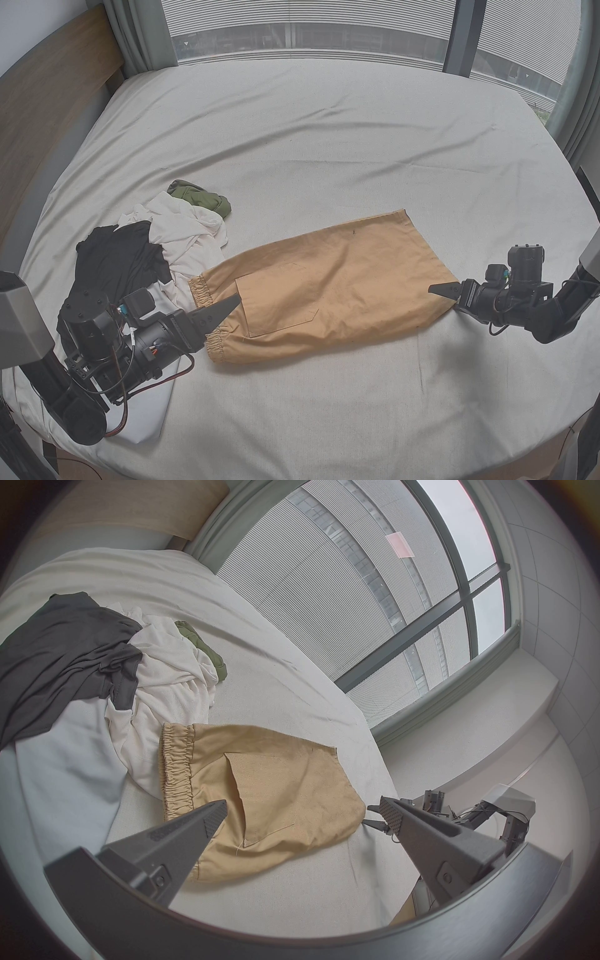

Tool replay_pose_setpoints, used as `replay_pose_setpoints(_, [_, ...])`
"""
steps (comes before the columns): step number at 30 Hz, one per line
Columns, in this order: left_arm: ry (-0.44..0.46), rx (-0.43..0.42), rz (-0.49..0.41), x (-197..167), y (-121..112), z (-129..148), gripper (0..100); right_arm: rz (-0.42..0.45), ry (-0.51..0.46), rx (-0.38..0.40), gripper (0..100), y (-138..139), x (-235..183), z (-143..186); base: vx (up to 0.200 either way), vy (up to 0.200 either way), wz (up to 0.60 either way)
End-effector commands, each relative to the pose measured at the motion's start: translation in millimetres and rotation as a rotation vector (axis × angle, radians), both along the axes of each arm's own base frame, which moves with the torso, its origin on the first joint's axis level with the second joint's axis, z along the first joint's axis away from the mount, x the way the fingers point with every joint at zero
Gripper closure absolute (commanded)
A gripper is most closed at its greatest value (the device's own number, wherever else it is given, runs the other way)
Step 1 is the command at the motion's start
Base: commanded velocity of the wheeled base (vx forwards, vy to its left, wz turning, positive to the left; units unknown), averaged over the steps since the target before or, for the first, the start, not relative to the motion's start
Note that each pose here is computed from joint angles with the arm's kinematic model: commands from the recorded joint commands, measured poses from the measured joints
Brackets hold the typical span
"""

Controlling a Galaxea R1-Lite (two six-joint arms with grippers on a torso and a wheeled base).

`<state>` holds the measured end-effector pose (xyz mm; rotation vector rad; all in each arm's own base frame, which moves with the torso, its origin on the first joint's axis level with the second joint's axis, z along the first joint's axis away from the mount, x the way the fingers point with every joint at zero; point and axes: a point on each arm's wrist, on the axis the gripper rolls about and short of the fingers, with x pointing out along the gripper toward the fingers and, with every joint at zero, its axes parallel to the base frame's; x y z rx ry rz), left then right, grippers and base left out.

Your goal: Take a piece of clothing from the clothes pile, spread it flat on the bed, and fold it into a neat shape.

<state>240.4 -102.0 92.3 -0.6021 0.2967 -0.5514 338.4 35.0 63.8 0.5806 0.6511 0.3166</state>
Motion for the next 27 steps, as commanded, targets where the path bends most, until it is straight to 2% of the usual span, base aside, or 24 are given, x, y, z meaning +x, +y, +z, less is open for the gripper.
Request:
replay_pose_setpoints(1, [-0.001,-0.002,0.003,0.6,0.6,0.3,0,0.003,0.035,0.003,0,2.4,6.2,-14.0,0.0,0.0,0.0])
replay_pose_setpoints(7, [-0.003,-0.002,0.014,1.7,3.6,0.7,0,-0.006,0.044,0.041,0,7.8,11.7,-16.3,0.0,0.0,0.0])
replay_pose_setpoints(16, [-0.008,-0.004,0.02,2.2,5.1,2.1,0,-0.002,-0.029,0.105,0,22.4,23.7,-33.6,0.0,0.0,0.0])
replay_pose_setpoints(27, [-0.005,-0.005,0.025,4.2,6.0,0.9,0,-0.004,-0.099,0.178,0,29.1,26.1,-38.8,0.0,0.0,0.0])
